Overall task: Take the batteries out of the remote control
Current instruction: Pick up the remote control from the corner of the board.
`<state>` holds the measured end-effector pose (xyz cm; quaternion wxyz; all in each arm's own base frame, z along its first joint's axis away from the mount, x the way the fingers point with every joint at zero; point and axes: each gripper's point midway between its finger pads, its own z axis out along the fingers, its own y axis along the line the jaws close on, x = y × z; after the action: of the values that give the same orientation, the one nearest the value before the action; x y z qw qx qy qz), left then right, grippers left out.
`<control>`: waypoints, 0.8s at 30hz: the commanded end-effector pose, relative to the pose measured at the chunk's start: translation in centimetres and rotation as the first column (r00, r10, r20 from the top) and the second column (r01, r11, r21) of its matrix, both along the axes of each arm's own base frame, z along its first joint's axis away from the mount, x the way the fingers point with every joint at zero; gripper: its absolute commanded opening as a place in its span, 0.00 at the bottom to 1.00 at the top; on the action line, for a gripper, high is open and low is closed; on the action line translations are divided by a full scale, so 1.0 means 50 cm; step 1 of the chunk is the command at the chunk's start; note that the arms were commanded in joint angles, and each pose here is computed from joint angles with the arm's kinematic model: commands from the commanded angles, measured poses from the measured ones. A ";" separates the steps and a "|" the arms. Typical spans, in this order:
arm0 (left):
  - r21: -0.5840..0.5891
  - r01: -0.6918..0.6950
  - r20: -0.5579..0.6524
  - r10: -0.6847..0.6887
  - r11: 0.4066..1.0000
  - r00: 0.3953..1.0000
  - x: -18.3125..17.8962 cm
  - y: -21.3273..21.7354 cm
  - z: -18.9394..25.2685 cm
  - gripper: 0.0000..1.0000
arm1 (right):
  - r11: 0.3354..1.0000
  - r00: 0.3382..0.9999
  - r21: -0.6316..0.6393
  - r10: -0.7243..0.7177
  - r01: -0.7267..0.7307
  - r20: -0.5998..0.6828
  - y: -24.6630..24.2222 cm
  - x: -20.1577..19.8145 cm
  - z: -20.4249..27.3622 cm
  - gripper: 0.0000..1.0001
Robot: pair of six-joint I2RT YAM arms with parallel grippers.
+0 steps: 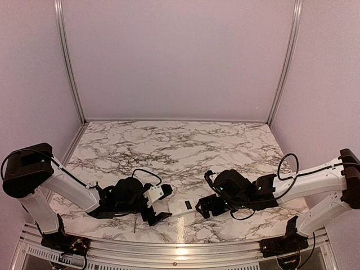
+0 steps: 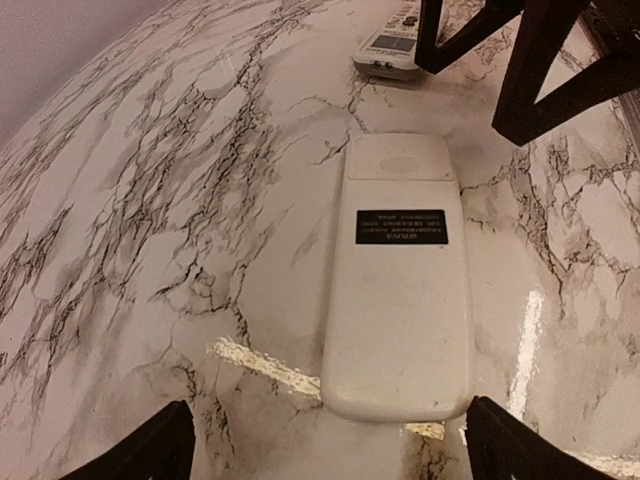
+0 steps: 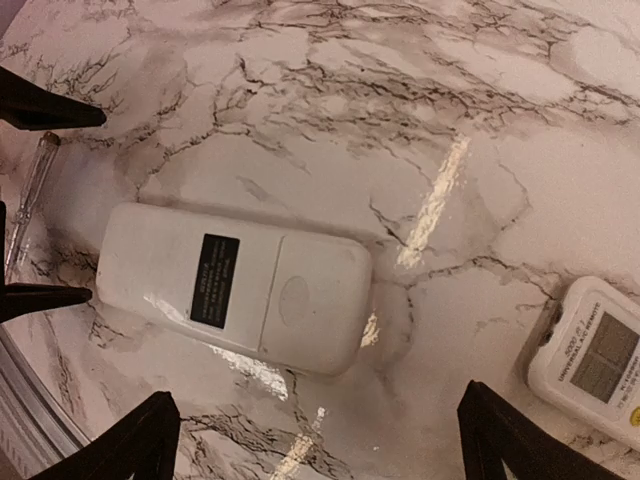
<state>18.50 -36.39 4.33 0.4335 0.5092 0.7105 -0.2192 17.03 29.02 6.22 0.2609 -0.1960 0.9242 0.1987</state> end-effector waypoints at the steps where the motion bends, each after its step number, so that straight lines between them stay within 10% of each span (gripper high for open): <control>1: -0.004 0.050 -0.001 -0.050 0.999 0.999 -0.003 -0.032 -0.010 0.96 | 0.999 1.000 0.035 0.008 -0.009 0.021 0.028 0.048 0.013 0.93; 24: 0.006 0.079 0.035 -0.080 0.997 0.996 0.013 -0.068 -0.022 0.95 | 0.997 0.996 0.012 0.070 -0.070 -0.060 0.049 0.086 -0.063 0.60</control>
<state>18.95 -38.53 2.70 0.4258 0.5314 0.6984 -0.2204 21.02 30.87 2.80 0.2271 -0.2143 0.9263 0.2110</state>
